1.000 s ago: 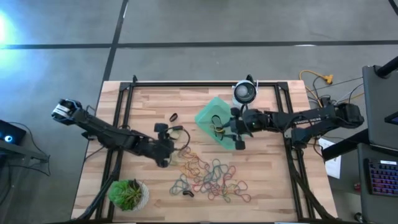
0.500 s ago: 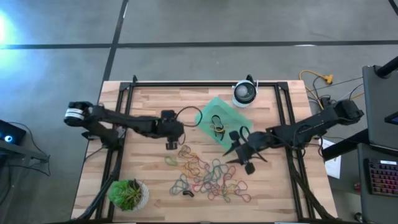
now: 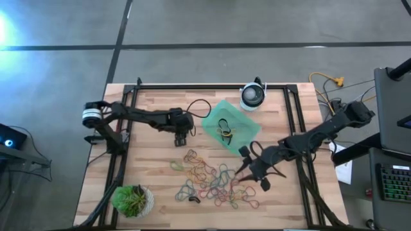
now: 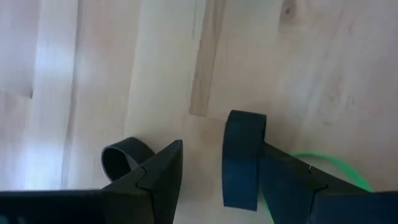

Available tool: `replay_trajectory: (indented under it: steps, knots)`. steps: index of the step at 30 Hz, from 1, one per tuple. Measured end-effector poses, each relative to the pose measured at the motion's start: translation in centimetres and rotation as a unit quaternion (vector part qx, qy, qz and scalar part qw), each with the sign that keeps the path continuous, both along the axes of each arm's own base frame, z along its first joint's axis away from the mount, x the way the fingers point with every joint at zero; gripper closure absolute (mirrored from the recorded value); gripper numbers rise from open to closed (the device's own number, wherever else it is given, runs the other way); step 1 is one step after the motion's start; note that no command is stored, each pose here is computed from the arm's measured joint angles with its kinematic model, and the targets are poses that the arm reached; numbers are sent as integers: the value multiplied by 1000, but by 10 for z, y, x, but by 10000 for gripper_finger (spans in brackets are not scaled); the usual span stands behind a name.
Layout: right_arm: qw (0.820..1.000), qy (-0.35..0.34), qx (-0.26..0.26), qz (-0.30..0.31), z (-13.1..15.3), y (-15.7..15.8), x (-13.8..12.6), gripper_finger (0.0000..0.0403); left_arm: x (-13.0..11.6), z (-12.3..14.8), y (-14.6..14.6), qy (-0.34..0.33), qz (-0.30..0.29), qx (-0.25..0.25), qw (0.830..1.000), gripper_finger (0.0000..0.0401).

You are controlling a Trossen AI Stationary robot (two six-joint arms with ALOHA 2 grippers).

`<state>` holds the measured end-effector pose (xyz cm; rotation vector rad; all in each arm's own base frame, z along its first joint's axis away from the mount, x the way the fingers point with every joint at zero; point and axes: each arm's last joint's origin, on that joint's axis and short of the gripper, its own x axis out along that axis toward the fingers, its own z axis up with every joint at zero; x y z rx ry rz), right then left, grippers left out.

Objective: Pick and place rubber bands into bin
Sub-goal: Put the black rubber band into the blue bin

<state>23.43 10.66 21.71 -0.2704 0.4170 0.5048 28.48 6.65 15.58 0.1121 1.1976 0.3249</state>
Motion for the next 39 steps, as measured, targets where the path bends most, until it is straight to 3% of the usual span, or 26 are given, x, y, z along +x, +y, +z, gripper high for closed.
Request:
replay_trajectory:
  steps: [6, 14, 22, 31, 39]
  knots:
    - [1000, -5, -8, -11, 0, 2, -1, 279, 0, -4, 4, 4, 1, -13, 1000, 248]
    - [1000, -5, -9, -16, 0, 2, -1, 291, 4, 1, 4, -2, -17, -23, 1000, 390]
    - [1000, 7, -10, -18, -2, 2, -2, 302, 25, 28, 2, -49, -30, -11, 998, 399]
    - [999, 21, -10, -22, -4, 1, -3, 316, 51, 75, -4, -114, -75, 19, 990, 401]
    - [999, 22, -10, -22, -4, 1, -3, 320, 72, 106, 0, -218, -110, 75, 967, 401]
